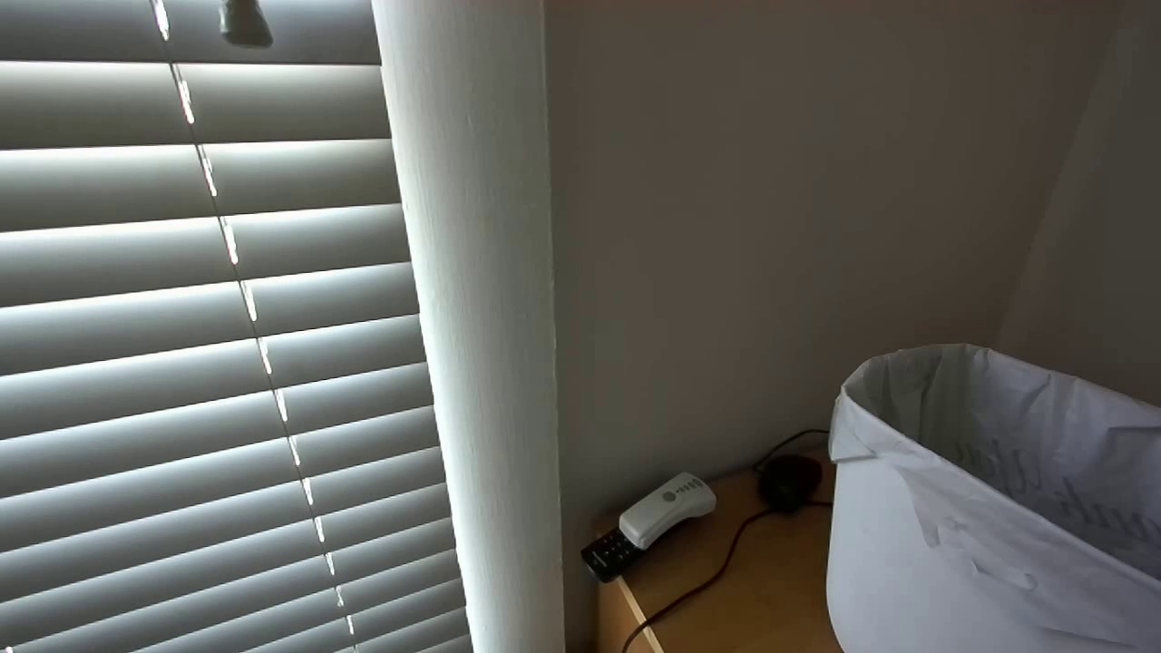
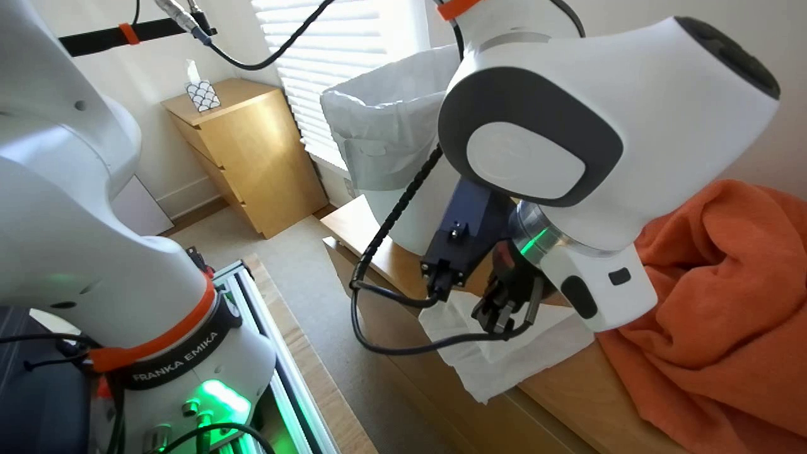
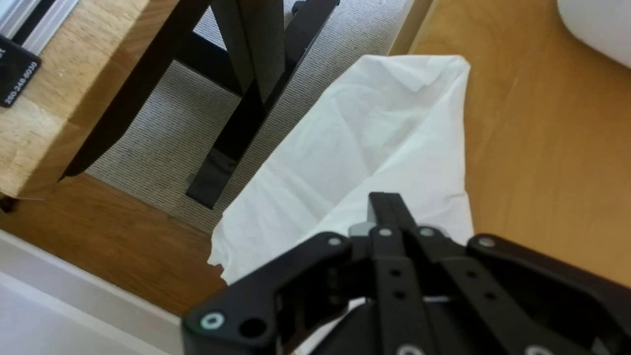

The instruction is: Put the white napkin in the bin

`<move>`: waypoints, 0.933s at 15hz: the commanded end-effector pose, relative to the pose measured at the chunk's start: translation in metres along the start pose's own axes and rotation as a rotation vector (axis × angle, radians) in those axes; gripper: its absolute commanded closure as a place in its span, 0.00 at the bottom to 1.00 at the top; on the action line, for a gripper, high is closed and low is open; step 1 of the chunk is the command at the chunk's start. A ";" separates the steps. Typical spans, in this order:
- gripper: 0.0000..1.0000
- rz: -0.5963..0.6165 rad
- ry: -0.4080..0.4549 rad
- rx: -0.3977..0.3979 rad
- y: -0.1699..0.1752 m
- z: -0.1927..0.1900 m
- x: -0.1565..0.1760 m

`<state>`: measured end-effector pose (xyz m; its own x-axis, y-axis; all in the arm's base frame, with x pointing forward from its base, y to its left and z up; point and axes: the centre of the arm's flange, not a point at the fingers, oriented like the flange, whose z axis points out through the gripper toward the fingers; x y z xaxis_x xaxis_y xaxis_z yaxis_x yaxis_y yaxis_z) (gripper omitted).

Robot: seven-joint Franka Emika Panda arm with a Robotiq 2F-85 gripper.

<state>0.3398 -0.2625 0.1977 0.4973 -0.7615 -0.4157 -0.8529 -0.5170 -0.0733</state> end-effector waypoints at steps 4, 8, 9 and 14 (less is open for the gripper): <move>0.73 -0.021 0.091 0.027 0.009 -0.040 -0.027; 0.46 -0.020 0.072 0.015 0.005 -0.022 -0.013; 0.38 -0.021 0.071 0.014 0.005 -0.017 -0.009; 0.01 -0.016 0.054 -0.008 0.009 0.003 0.003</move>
<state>0.3316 -0.2649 0.2114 0.5178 -0.7733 -0.3659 -0.8447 -0.5299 -0.0755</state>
